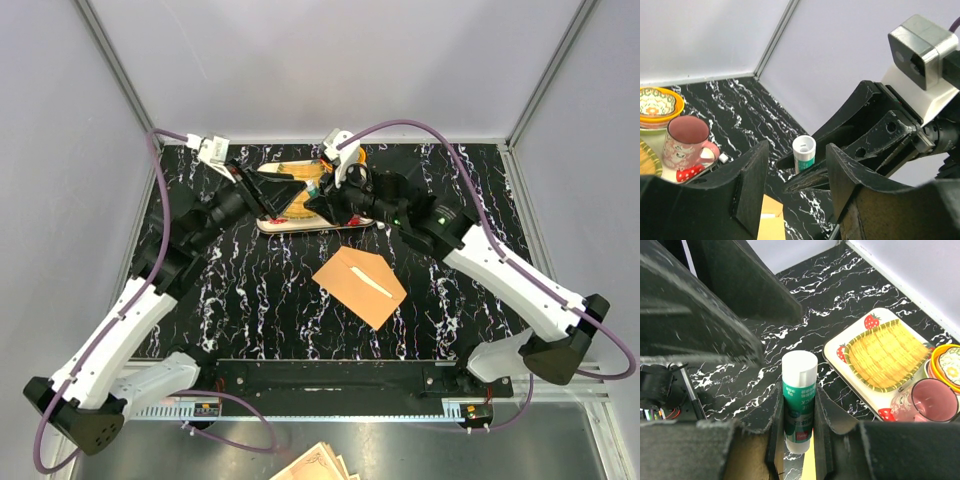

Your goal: Place the letter into the envelope and seal it

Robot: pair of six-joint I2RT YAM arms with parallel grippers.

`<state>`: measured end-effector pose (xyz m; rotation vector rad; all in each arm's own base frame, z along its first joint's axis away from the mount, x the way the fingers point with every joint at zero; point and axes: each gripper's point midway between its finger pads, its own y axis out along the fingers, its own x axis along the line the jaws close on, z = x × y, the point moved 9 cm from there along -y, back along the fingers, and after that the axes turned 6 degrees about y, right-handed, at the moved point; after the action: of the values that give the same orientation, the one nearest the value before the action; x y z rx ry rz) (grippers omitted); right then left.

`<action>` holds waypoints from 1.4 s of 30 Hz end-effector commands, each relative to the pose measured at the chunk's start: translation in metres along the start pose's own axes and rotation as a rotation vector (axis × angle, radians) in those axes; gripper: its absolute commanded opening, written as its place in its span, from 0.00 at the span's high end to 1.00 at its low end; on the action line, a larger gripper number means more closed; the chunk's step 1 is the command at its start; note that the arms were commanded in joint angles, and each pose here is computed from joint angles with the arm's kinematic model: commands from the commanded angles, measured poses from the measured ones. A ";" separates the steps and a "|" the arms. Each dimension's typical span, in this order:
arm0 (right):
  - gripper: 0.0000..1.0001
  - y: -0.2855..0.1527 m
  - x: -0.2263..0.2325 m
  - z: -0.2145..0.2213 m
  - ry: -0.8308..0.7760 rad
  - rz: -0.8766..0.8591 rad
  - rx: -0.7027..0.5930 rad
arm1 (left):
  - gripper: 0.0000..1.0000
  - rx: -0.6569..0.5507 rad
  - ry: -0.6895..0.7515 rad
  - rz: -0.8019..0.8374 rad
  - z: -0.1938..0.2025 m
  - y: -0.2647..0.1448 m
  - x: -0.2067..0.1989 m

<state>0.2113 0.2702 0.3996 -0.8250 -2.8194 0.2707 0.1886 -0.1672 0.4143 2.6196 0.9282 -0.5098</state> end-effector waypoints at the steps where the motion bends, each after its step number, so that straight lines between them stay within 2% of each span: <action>1: 1.00 0.001 0.005 -0.020 0.023 0.002 -0.072 | 0.48 -0.027 0.035 -0.031 -0.013 0.008 -0.005; 8: 1.00 0.004 0.009 -0.020 0.018 -0.015 -0.072 | 0.59 0.019 -0.021 -0.041 -0.004 0.016 -0.004; 11: 1.00 0.005 0.011 -0.020 0.024 -0.027 -0.069 | 0.74 0.023 -0.031 -0.026 -0.003 0.017 -0.005; 14: 1.00 0.003 0.012 -0.021 0.026 -0.043 -0.070 | 0.99 -0.006 -0.027 0.043 -0.004 0.016 -0.010; 15: 1.00 0.003 0.014 -0.020 0.027 -0.058 -0.067 | 1.00 -0.011 -0.029 0.069 -0.004 0.015 -0.012; 19: 1.00 -0.009 0.022 -0.026 0.020 -0.145 -0.085 | 1.00 0.017 -0.053 0.236 0.003 0.009 -0.020; 20: 1.00 -0.012 0.021 -0.026 0.023 -0.176 -0.091 | 1.00 -0.016 -0.033 0.286 -0.002 0.007 -0.022; 21: 1.00 -0.017 0.028 -0.030 0.017 -0.283 -0.110 | 1.00 -0.021 -0.025 0.327 -0.003 0.006 -0.024; 22: 1.00 -0.026 0.032 -0.034 0.047 -0.335 -0.130 | 1.00 0.011 -0.033 0.397 0.002 0.002 -0.027; 23: 1.00 -0.029 0.029 -0.032 0.066 -0.370 -0.133 | 1.00 -0.025 0.004 0.460 -0.003 0.000 -0.031; 25: 1.00 -0.043 0.037 -0.041 0.108 -0.525 -0.157 | 1.00 0.005 0.009 0.574 0.001 -0.007 -0.038; 26: 1.00 -0.046 0.039 -0.043 0.122 -0.577 -0.155 | 1.00 -0.032 0.054 0.652 -0.003 -0.009 -0.044; 27: 1.00 -0.053 0.042 -0.047 0.113 -0.671 -0.150 | 1.00 0.006 0.051 0.732 -0.002 -0.015 -0.049; 29: 1.00 -0.057 0.048 -0.047 0.144 -0.762 -0.114 | 1.00 -0.020 0.088 0.838 -0.008 -0.017 -0.056; 30: 1.00 -0.061 0.052 -0.047 0.129 -0.844 -0.100 | 1.00 0.020 0.065 0.887 -0.008 -0.020 -0.059; 32: 1.00 -0.061 0.056 -0.044 0.201 -0.908 -0.052 | 1.00 -0.007 0.109 0.982 -0.012 -0.021 -0.066; 33: 1.00 -0.063 0.058 -0.045 0.181 -0.963 -0.058 | 1.00 0.036 0.079 1.024 -0.011 -0.025 -0.070; 35: 1.00 -0.062 0.060 -0.042 0.236 -1.010 -0.017 | 1.00 0.029 0.103 1.120 -0.010 -0.025 -0.077; 36: 1.00 -0.062 0.060 -0.044 0.224 -1.026 -0.028 | 1.00 0.064 0.058 1.145 -0.009 -0.027 -0.079; 38: 1.00 -0.060 0.060 -0.045 0.232 -1.041 -0.011 | 1.00 0.059 0.063 1.160 -0.006 -0.026 -0.077; 39: 1.00 -0.060 0.060 -0.045 0.238 -1.034 -0.006 | 0.88 0.042 0.093 1.153 -0.003 -0.025 -0.074; 41: 1.00 -0.057 0.056 -0.044 0.245 -0.968 -0.011 | 0.60 0.082 0.006 1.026 -0.006 -0.018 -0.065; 42: 1.00 -0.057 0.053 -0.044 0.238 -0.931 -0.024 | 0.46 0.044 -0.026 0.932 -0.006 -0.011 -0.056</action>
<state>0.1432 0.2555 0.4510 0.5226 -2.5768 0.0447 0.1412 -0.1927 0.4511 2.6373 -0.4110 -0.3140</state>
